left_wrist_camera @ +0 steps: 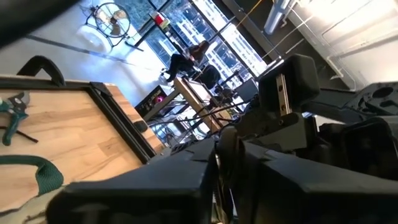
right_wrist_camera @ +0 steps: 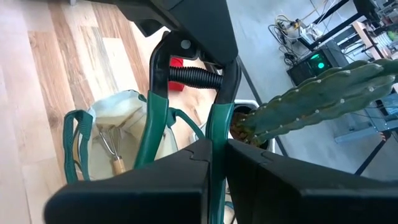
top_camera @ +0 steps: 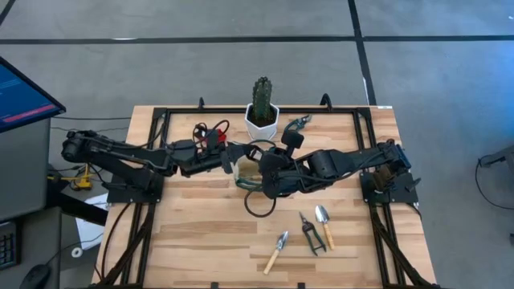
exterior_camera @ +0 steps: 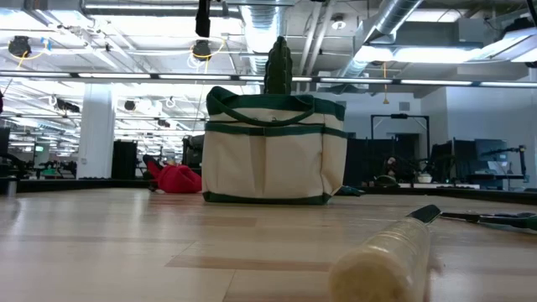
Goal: Pick & Place Garden tools in Gardening bag
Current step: Put the middle green shear scissors into the gardening bag
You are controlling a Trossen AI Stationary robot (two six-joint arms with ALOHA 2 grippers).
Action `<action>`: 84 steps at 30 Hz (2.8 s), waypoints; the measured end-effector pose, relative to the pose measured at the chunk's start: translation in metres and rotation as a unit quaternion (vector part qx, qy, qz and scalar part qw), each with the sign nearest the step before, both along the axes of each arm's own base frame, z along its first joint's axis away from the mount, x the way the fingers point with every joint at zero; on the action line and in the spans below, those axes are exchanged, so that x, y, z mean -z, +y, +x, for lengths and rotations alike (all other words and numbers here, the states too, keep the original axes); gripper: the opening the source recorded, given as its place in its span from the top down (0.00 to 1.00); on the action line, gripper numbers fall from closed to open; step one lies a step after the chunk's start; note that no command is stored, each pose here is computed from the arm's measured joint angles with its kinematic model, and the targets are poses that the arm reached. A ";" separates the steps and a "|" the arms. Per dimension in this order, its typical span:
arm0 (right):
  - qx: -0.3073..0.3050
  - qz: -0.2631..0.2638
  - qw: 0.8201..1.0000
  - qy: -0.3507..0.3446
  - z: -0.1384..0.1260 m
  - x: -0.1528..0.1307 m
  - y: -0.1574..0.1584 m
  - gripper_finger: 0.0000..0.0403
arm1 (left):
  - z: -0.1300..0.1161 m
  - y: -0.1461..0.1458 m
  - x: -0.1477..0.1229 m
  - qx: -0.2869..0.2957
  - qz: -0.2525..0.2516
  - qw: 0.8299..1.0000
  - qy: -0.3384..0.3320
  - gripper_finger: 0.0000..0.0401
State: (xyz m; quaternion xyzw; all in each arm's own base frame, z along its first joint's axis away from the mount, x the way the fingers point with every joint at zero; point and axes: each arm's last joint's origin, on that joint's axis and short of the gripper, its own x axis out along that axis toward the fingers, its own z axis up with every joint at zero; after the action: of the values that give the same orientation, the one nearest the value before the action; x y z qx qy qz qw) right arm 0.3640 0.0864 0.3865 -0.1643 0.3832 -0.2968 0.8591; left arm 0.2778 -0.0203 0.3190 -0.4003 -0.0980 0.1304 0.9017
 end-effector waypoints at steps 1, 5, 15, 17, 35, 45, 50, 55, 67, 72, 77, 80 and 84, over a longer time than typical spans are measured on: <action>-0.001 -0.001 1.000 0.001 0.000 0.000 0.000 0.96 | 0.000 0.000 0.000 0.000 0.006 1.000 0.002 0.96; -0.001 -0.001 1.000 0.001 0.000 0.000 0.000 0.96 | 0.000 0.000 0.000 0.001 0.010 1.000 0.002 0.98; -0.022 -0.010 1.000 0.015 -0.001 0.000 0.004 0.70 | 0.000 -0.001 -0.002 0.012 0.037 0.999 0.004 0.98; -0.034 -0.016 0.999 0.023 -0.002 -0.001 0.008 0.65 | 0.000 -0.001 -0.001 0.011 0.037 0.999 0.005 0.98; -0.050 0.036 0.997 -0.043 -0.065 -0.043 0.030 0.59 | 0.001 0.012 0.000 -0.006 0.090 0.996 0.028 0.98; 0.015 0.086 0.994 -0.061 -0.106 -0.056 0.020 0.98 | 0.002 0.021 0.012 -0.019 0.094 0.991 0.092 0.98; 0.016 0.087 0.994 -0.066 -0.107 -0.056 0.022 0.97 | 0.009 0.019 0.020 -0.027 0.092 0.990 0.103 0.98; 0.015 0.084 0.994 -0.063 -0.107 -0.056 0.022 0.99 | 0.021 0.016 0.040 -0.034 0.094 0.985 0.141 0.98; -0.004 0.088 0.994 -0.061 -0.115 -0.057 0.029 1.00 | 0.035 0.013 0.061 -0.012 0.136 0.974 0.180 0.98; -0.001 0.104 0.992 -0.075 -0.130 -0.055 0.030 1.00 | 0.033 0.014 0.063 -0.025 0.158 0.969 0.186 0.98; 0.014 0.112 0.989 -0.095 -0.145 -0.048 0.030 1.00 | 0.020 0.016 0.091 -0.049 0.138 0.970 0.193 0.98; 0.025 0.118 0.987 -0.103 -0.152 -0.042 0.028 1.00 | 0.012 0.016 0.101 -0.044 0.129 0.978 0.159 0.98; 0.043 0.119 0.987 -0.102 -0.153 -0.031 0.025 1.00 | 0.005 0.016 0.110 -0.043 0.118 0.983 0.137 0.98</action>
State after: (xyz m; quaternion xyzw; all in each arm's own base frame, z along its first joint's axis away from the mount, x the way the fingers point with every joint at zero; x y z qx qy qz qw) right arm 0.2113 0.1114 0.4172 -0.0135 0.3327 -0.3009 0.8936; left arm 0.2825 -0.0041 0.2093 -0.2652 -0.0051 0.2101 0.9410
